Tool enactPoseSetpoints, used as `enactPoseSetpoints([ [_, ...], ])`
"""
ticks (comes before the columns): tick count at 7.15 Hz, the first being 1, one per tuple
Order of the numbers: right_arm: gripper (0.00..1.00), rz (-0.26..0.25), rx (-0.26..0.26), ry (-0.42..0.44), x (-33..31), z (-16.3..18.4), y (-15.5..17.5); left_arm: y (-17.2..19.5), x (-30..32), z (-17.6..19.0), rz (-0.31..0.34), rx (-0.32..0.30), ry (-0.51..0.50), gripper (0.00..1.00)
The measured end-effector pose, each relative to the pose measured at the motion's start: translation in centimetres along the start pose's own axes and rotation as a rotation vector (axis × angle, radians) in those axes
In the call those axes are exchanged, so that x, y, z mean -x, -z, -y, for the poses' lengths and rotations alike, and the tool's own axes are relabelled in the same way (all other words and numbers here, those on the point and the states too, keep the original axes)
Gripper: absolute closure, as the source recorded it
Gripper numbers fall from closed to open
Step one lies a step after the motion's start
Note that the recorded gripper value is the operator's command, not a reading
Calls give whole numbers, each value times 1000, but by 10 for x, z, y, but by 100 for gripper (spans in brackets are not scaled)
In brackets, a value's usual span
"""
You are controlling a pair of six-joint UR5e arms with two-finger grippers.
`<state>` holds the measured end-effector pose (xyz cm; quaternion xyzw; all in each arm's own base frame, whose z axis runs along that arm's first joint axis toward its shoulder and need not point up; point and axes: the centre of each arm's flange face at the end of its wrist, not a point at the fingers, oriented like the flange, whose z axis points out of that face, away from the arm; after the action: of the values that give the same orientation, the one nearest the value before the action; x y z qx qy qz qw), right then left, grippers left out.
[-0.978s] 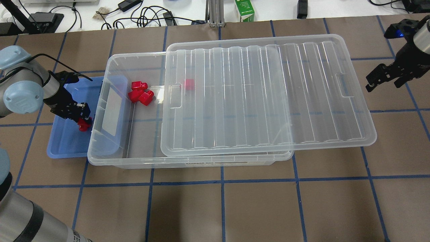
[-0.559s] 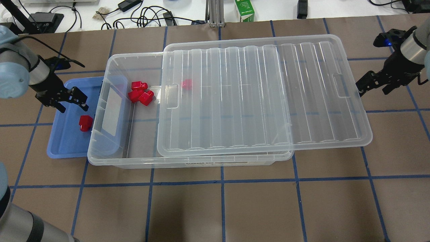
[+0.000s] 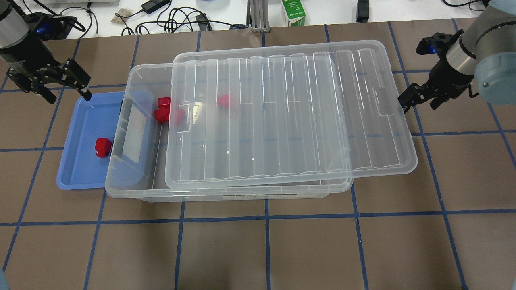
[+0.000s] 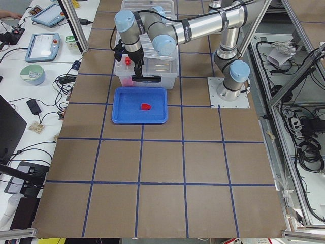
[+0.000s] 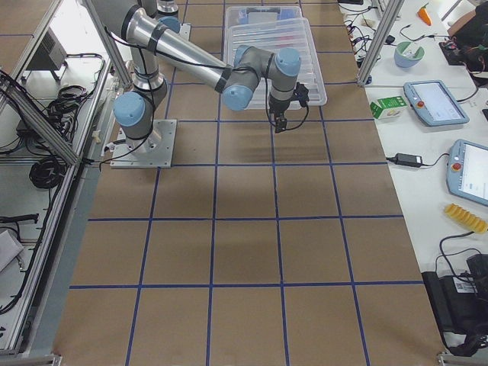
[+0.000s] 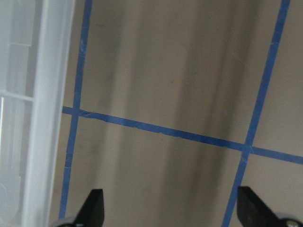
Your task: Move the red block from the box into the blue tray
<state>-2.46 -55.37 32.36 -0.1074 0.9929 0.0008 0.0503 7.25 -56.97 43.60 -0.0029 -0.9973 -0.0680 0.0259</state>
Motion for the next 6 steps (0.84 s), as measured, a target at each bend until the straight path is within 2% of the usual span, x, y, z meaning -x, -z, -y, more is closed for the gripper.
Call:
enactPoseSetpoints([
  [2,0,-12,-20,26,36,12,0,19,-16,-13,27,-12,-10,0],
  [4,0,-22,-38,36,66,20,0,36,-82,-25,138,-25,-85,0],
  [6,0,-24,-45,38,78,22,0,47,-121,-40,222,-38,-128,0],
])
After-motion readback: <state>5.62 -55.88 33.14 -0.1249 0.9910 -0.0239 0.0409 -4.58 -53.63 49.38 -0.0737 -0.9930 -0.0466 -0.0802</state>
